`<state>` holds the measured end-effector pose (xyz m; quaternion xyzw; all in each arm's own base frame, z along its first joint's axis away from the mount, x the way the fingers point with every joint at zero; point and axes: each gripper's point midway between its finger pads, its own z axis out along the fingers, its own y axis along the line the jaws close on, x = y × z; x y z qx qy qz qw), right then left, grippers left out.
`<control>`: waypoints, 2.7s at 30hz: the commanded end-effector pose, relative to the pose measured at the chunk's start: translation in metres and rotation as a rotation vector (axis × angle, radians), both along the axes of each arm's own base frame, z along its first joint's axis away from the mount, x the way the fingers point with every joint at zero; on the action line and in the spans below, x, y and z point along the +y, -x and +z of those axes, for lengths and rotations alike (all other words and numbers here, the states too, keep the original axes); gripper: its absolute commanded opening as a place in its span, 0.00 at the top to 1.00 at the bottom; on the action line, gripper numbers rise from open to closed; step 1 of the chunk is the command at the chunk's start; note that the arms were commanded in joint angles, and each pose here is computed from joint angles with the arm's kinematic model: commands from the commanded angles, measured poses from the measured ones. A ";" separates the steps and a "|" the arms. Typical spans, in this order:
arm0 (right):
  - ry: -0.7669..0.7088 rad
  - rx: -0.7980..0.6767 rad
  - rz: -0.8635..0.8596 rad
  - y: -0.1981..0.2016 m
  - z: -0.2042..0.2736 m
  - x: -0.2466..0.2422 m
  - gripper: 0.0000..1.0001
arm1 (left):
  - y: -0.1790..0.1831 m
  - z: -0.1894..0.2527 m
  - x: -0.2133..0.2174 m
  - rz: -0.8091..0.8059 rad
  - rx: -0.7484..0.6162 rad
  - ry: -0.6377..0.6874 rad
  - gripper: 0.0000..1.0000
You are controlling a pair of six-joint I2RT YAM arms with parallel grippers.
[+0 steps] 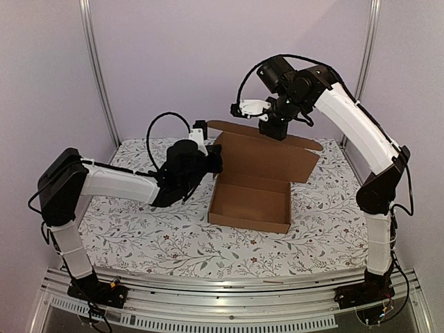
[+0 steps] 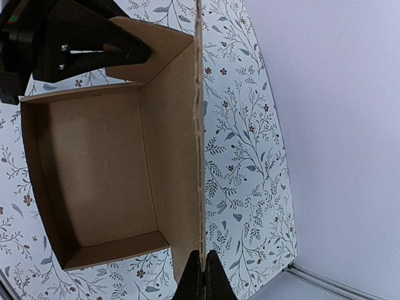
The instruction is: Fold the paper box
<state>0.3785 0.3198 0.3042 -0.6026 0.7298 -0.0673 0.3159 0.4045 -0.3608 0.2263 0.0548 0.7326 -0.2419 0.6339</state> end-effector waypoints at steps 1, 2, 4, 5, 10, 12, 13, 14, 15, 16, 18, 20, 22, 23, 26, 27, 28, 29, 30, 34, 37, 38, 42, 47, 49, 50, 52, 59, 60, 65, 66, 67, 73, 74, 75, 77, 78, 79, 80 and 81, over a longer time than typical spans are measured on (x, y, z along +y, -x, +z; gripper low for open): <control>0.164 0.252 0.030 0.050 -0.043 -0.024 1.00 | 0.006 0.015 -0.014 0.036 0.068 0.218 0.90; 0.161 0.247 0.030 0.049 -0.042 -0.024 1.00 | 0.006 0.011 -0.013 0.055 0.082 0.235 0.90; 0.159 0.237 0.029 0.048 -0.041 -0.024 1.00 | 0.008 0.004 -0.011 0.092 0.107 0.274 0.90; 0.159 0.232 0.029 0.047 -0.040 -0.023 1.00 | 0.011 0.003 -0.012 0.096 0.109 0.292 0.90; 0.213 0.216 0.046 0.045 -0.042 -0.032 1.00 | 0.035 0.036 -0.029 -0.078 -0.005 0.248 0.71; 0.223 0.214 0.066 0.047 -0.039 -0.038 1.00 | 0.053 0.039 -0.017 -0.123 -0.023 0.135 0.58; 0.235 0.213 0.086 0.048 -0.039 -0.042 1.00 | 0.064 0.034 -0.005 -0.135 -0.020 0.076 0.53; 0.238 0.215 0.103 0.050 -0.039 -0.046 1.00 | 0.077 0.036 0.008 -0.157 -0.019 0.042 0.48; 0.249 0.221 0.129 0.052 -0.041 -0.049 1.00 | 0.092 0.029 0.021 -0.185 0.001 -0.005 0.42; 0.245 0.210 0.155 0.056 -0.036 -0.053 1.00 | 0.108 0.027 0.033 -0.219 0.015 -0.030 0.39; 0.257 0.181 0.225 0.060 -0.035 -0.056 1.00 | 0.142 0.030 0.055 -0.305 0.023 -0.059 0.36; 0.240 0.157 0.300 0.069 -0.028 -0.055 1.00 | 0.175 0.049 0.081 -0.374 -0.019 -0.074 0.35; 0.219 0.130 0.353 0.076 -0.018 -0.054 1.00 | 0.188 0.044 0.111 -0.344 -0.021 -0.146 0.30; 0.211 0.132 0.379 0.080 -0.015 -0.054 1.00 | 0.188 0.045 0.127 -0.297 -0.042 -0.182 0.29; 0.174 0.151 0.468 0.097 -0.006 -0.050 1.00 | 0.169 0.045 0.168 -0.106 -0.093 -0.292 0.27; 0.163 0.156 0.488 0.102 -0.003 -0.050 1.00 | 0.162 0.041 0.171 -0.093 -0.095 -0.323 0.27; 0.152 0.161 0.509 0.108 0.001 -0.049 1.00 | 0.154 0.037 0.171 -0.091 -0.088 -0.348 0.27; 0.145 0.167 0.530 0.114 0.004 -0.050 1.00 | 0.145 0.031 0.167 -0.105 -0.072 -0.371 0.28; 0.135 0.170 0.545 0.119 0.009 -0.050 1.00 | 0.134 0.023 0.163 -0.118 -0.044 -0.394 0.29; 0.108 0.167 0.594 0.137 0.021 -0.051 1.00 | 0.125 0.005 0.111 -0.354 -0.042 -0.497 0.34; 0.078 0.169 0.620 0.148 0.029 -0.052 1.00 | 0.130 0.014 0.084 -0.474 -0.130 -0.451 0.34; 0.077 0.171 0.625 0.150 0.029 -0.053 1.00 | 0.132 0.019 0.077 -0.505 -0.158 -0.432 0.34; 0.075 0.179 0.626 0.154 0.030 -0.053 1.00 | 0.138 0.028 0.059 -0.602 -0.191 -0.424 0.37; 0.090 0.186 0.633 0.158 0.029 -0.057 1.00 | 0.149 0.034 0.083 -0.586 -0.161 -0.584 0.38; 0.096 0.186 0.640 0.159 0.029 -0.058 1.00 | 0.151 0.041 0.099 -0.545 -0.185 -0.628 0.34; 0.097 0.184 0.644 0.160 0.029 -0.059 1.00 | 0.151 0.044 0.106 -0.533 -0.189 -0.645 0.33; 0.097 0.180 0.651 0.161 0.030 -0.057 1.00 | 0.148 0.046 0.114 -0.526 -0.181 -0.677 0.33; 0.094 0.178 0.678 0.167 0.030 -0.052 1.00 | 0.127 0.042 0.095 -0.610 -0.161 -0.729 0.37; 0.092 0.177 0.680 0.167 0.030 -0.051 1.00 | 0.126 0.042 0.091 -0.627 -0.162 -0.728 0.38; 0.046 0.179 0.653 0.165 0.033 -0.043 1.00 | 0.135 0.042 0.070 -0.743 -0.166 -0.661 0.39; 0.036 0.171 0.646 0.163 0.035 -0.041 1.00 | 0.140 0.042 0.066 -0.770 -0.169 -0.645 0.38; 0.028 0.179 0.629 0.161 0.034 -0.039 1.00 | 0.144 0.040 0.062 -0.794 -0.170 -0.634 0.37; 0.004 0.211 0.579 0.155 0.028 -0.031 1.00 | 0.160 0.034 0.039 -0.903 -0.187 -0.592 0.33; -0.003 0.220 0.570 0.154 0.027 -0.030 1.00 | 0.163 0.032 0.035 -0.927 -0.183 -0.582 0.33; -0.005 0.228 0.567 0.154 0.026 -0.029 1.00 | 0.165 0.032 0.033 -0.946 -0.178 -0.573 0.32; 0.004 0.236 0.555 0.152 0.022 -0.029 1.00 | 0.171 0.028 0.032 -0.977 -0.146 -0.558 0.32; 0.010 0.238 0.552 0.151 0.021 -0.030 1.00 | 0.175 0.026 0.034 -0.986 -0.127 -0.556 0.32; 0.018 0.242 0.549 0.151 0.019 -0.030 1.00 | 0.180 0.024 0.038 -0.990 -0.107 -0.556 0.32; 0.023 0.245 0.548 0.152 0.018 -0.032 1.00 | 0.184 0.022 0.042 -0.988 -0.088 -0.550 0.32; 0.027 0.249 0.549 0.152 0.017 -0.032 1.00 | 0.189 0.023 0.046 -0.985 -0.082 -0.538 0.32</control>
